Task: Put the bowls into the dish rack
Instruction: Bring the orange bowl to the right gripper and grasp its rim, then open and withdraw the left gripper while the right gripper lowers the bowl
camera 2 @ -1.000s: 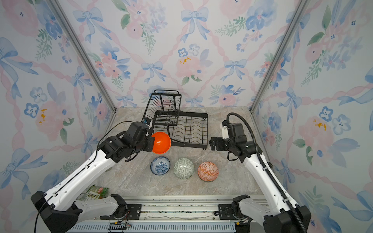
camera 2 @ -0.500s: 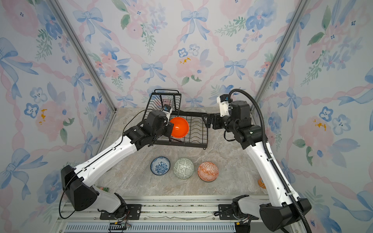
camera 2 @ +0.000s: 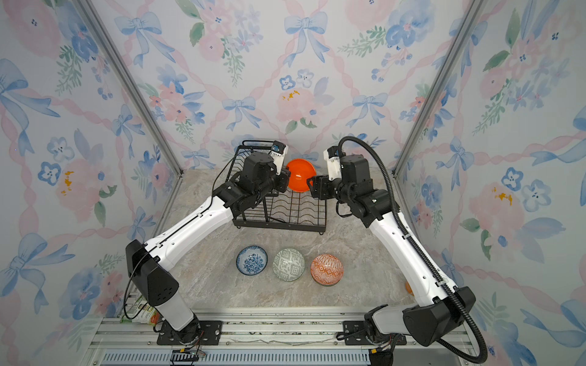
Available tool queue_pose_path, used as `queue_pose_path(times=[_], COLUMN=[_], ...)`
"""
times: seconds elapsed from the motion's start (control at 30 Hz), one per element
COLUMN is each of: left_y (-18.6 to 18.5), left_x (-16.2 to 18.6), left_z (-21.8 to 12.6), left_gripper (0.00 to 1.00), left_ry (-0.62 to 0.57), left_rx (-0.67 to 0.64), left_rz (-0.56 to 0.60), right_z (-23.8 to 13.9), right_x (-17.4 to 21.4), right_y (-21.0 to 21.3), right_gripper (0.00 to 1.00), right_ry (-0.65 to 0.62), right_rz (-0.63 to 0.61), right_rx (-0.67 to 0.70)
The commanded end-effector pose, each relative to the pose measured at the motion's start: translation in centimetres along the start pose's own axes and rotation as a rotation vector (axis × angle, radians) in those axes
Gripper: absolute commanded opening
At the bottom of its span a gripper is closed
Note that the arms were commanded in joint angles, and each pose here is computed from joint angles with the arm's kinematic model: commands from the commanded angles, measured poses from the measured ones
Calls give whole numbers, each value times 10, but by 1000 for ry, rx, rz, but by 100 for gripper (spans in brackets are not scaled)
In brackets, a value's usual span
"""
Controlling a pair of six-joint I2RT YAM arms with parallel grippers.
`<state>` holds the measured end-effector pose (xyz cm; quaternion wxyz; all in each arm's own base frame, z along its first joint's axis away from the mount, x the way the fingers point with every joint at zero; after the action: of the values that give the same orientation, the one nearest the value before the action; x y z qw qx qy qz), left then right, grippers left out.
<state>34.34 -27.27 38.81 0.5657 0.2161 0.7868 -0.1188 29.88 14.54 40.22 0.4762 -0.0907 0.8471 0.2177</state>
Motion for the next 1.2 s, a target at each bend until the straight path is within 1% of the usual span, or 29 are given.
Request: queue_pose_path(times=[0.0,0.03,0.13,0.23,0.37,0.47,0.5,0.67,0.7,0.73,0.8,0.83,0.9,0.97,1.07,1.17], left_y=[-4,-5,-7,-12,-17,-19,-19,-18,-16,-12,-1,6,24,42,69,88], left_x=[-17,-17,-17,-16,-14,-11,-10,-8,-9,-12,-18,-20,-20,-14,2,22], left_z=[-1,0,3,5,9,12,12,12,9,5,-6,-13,-25,-38,-63,-92], left_gripper=[0,0,0,0,0,0,0,1,28,51,87,97,98,98,98,98], left_ry=[-81,-84,-88,-87,-81,-73,-71,-66,-69,-77,-84,-83,-68,-52,-35,-22], left_rx=[31,34,48,63,73,80,85,77,60,42,8,-8,-42,-44,-14,-49], left_rz=[-6,-8,-12,-12,-4,-3,-4,24,44,66,93,103,99,80,13,-50], right_z=[7,10,19,28,31,33,33,33,33,33,35,38,43,50,64,78], right_x=[-13,-14,-15,-15,-15,-15,-15,-14,-14,-13,-13,-12,-9,-4,4,11], right_y=[-1,-1,-2,-3,-3,-3,-3,-4,-4,-6,-10,-13,-19,-25,-33,-37], right_gripper=[61,58,54,46,23,2,0,0,0,0,0,0,0,0,0,0], right_ry=[-70,-74,-73,-75,-91,-98,-97,-107,-108,-111,-112,-115,-128,-157,-202,-243], right_rz=[13,17,30,38,38,36,33,6,-10,-28,-61,-82,-136,-203,-286,-364], right_rx=[54,58,66,80,99,111,115,134,139,147,164,173,194,219,248,264])
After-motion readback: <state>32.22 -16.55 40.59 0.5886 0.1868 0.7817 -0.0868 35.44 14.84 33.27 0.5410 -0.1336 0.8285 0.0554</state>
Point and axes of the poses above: each gripper's point midway between its finger pads, its own z axis out along the fingers, its own y axis along the line the jaws close on, x = y × z, the point moved 10 cm from there along -z, back along the fingers, and after that the axes turned 2 degrees about z, right-handed, at the moved point
